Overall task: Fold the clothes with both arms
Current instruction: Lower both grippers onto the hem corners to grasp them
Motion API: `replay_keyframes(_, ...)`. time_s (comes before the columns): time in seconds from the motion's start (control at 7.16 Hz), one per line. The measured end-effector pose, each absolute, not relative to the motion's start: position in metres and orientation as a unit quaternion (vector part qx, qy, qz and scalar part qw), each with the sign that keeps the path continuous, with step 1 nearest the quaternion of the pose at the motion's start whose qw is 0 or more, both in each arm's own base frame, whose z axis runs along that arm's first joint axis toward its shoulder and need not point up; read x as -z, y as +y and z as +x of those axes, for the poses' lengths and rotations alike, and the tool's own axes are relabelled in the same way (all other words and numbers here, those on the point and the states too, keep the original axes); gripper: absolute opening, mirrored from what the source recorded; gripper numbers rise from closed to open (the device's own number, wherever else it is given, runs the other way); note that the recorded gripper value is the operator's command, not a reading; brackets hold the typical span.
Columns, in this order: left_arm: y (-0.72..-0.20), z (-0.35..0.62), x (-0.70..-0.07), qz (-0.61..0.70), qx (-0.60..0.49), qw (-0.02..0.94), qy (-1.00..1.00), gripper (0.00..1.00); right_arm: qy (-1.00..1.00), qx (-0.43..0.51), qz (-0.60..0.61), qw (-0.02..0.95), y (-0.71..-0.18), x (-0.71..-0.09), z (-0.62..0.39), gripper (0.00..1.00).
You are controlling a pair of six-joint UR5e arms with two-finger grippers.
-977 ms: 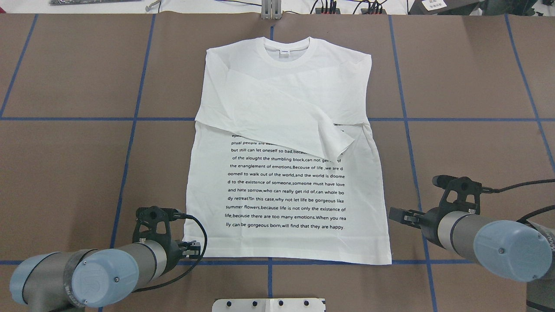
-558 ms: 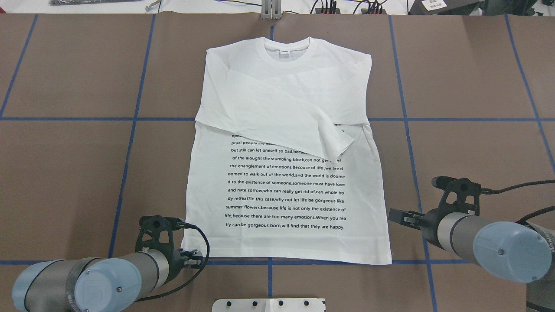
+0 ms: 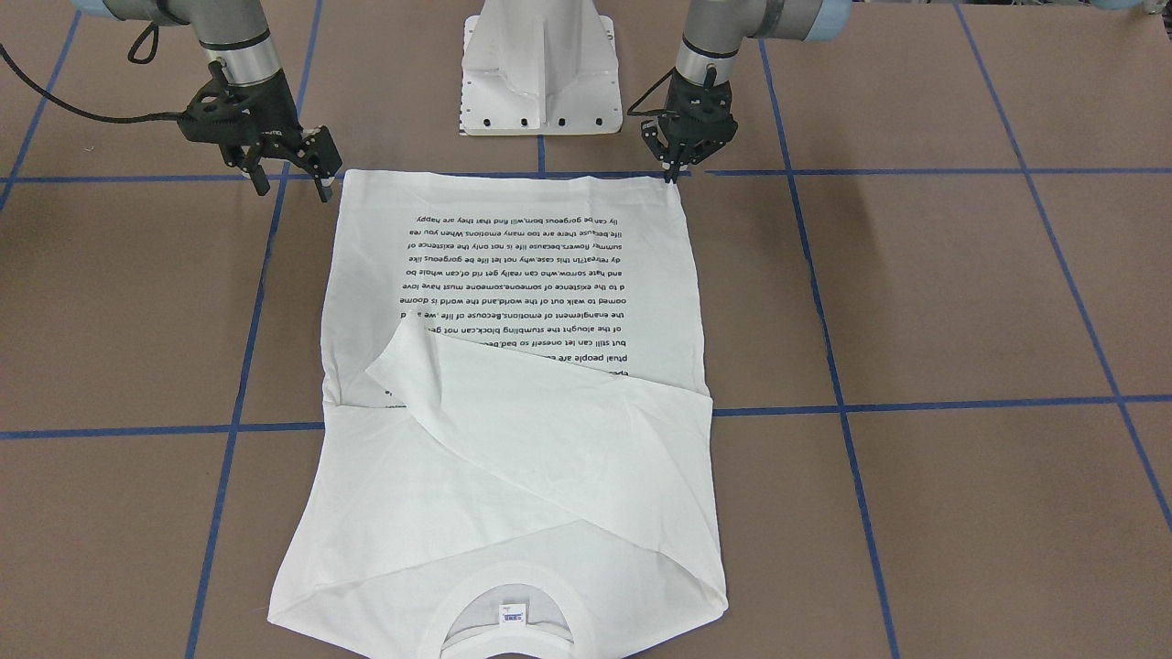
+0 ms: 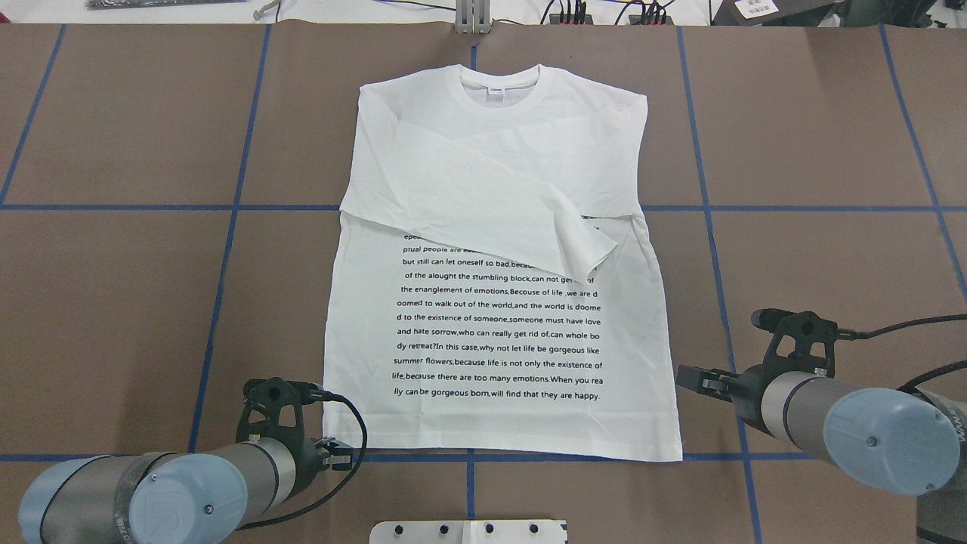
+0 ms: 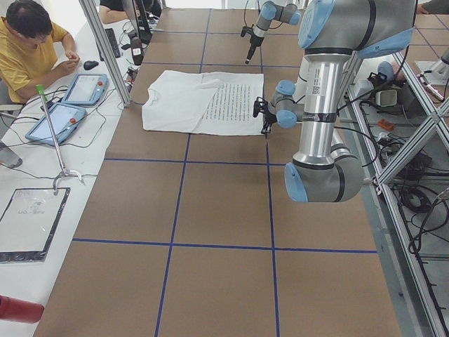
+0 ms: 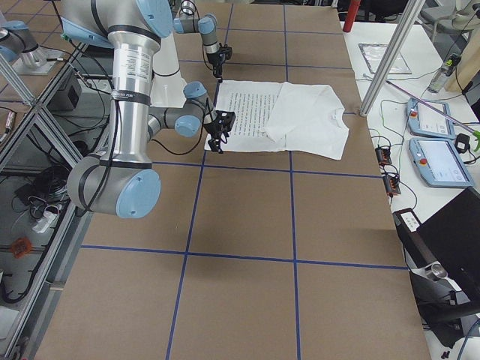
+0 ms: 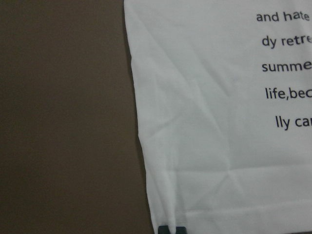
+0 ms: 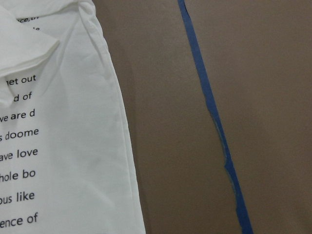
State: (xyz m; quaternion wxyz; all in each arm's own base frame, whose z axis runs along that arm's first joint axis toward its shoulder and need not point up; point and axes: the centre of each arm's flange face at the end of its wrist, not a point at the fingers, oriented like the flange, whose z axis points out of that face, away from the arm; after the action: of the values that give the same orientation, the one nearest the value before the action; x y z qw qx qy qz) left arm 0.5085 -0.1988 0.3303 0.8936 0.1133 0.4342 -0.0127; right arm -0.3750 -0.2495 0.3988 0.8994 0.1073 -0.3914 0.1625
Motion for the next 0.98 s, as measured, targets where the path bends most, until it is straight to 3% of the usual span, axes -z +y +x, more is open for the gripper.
replay_keyframes(0.28, -0.196, 0.486, -0.299, 0.112, 0.010, 0.891, 0.441, 0.00, -0.395, -0.166, 0.104, 0.898, -0.244, -0.398, -0.379, 0.99)
replay_keyframes(0.42, -0.194, 0.479, -0.286, 0.113, 0.010, 0.887, 0.447, 0.00, -0.397, -0.175, 0.105, 0.895, -0.237, -0.398, -0.384, 0.92)
replay_keyframes(0.56, -0.194, 0.477, -0.276, 0.113, 0.010, 0.883, 0.455, 0.00, -0.401, -0.186, 0.107, 0.891, -0.226, -0.397, -0.392, 0.77)
replay_keyframes(0.98, -0.194, 0.476, -0.265, 0.115, 0.012, 0.878, 0.464, 0.00, -0.410, -0.207, 0.127, 0.879, -0.182, -0.400, -0.420, 0.62)
